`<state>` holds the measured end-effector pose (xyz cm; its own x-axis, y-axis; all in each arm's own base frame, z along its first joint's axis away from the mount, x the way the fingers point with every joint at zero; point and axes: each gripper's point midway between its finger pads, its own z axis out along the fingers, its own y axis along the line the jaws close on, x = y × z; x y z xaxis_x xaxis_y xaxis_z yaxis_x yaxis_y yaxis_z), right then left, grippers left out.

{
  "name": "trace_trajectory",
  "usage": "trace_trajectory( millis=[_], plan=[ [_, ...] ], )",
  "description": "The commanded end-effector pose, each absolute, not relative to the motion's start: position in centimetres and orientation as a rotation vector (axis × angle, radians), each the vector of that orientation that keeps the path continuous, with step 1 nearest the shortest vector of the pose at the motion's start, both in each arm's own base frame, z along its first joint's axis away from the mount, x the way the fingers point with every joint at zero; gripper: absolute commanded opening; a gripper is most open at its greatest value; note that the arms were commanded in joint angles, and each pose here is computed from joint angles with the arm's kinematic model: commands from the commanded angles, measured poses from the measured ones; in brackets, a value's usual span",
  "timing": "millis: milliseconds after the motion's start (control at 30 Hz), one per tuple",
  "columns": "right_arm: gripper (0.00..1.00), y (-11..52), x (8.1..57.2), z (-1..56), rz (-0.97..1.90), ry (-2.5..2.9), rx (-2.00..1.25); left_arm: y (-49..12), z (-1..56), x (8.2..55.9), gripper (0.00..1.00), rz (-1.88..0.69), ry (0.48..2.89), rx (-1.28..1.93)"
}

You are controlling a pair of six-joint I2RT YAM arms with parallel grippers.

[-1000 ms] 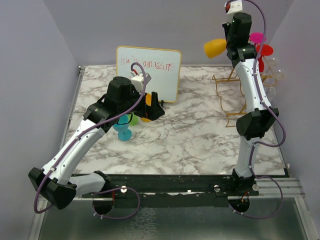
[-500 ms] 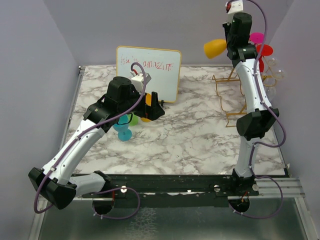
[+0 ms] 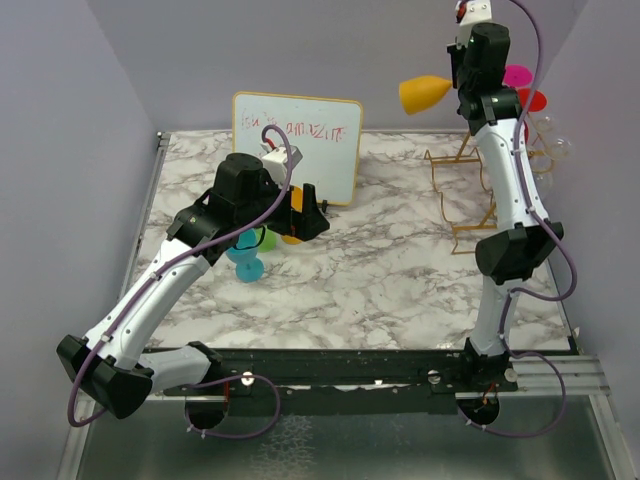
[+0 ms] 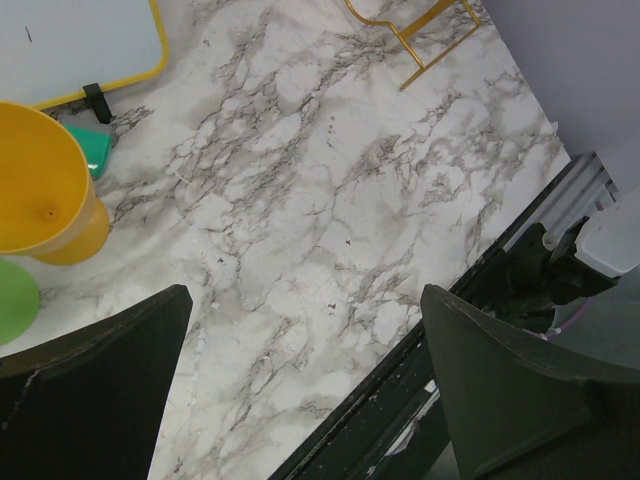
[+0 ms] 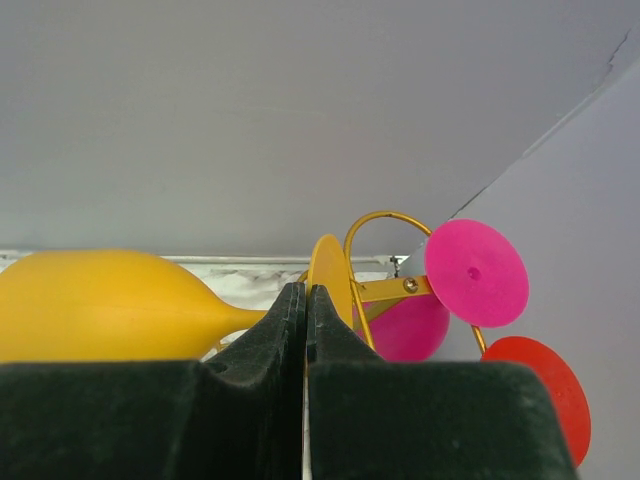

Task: Take the wine glass off the wine glass rack
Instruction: Pick up the wine glass from the wine rack.

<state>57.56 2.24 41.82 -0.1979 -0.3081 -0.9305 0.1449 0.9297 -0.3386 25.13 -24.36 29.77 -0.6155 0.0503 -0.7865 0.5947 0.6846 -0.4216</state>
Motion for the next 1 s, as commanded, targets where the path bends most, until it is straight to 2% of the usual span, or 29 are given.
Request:
trace_trajectory(
  millis=[0, 733, 967],
  plan=[
    [0.01, 3.1, 55.8, 44.8, -0.34, 1.679, -0.119, -24.5, 30.3, 25.5, 0.99, -0.876, 2.088, 0.484],
    [0.0, 5.3, 52.4, 47.7, -0.155, 1.655, -0.11, -24.6, 30.9, 26.0, 0.99, -0.877, 2.068, 0.447],
    [0.0, 7.4, 50.8, 47.9, 0.004, 1.67, -0.126, -24.2, 31.8, 26.6, 0.99, -0.853, 2.025, 0.406]
  ],
)
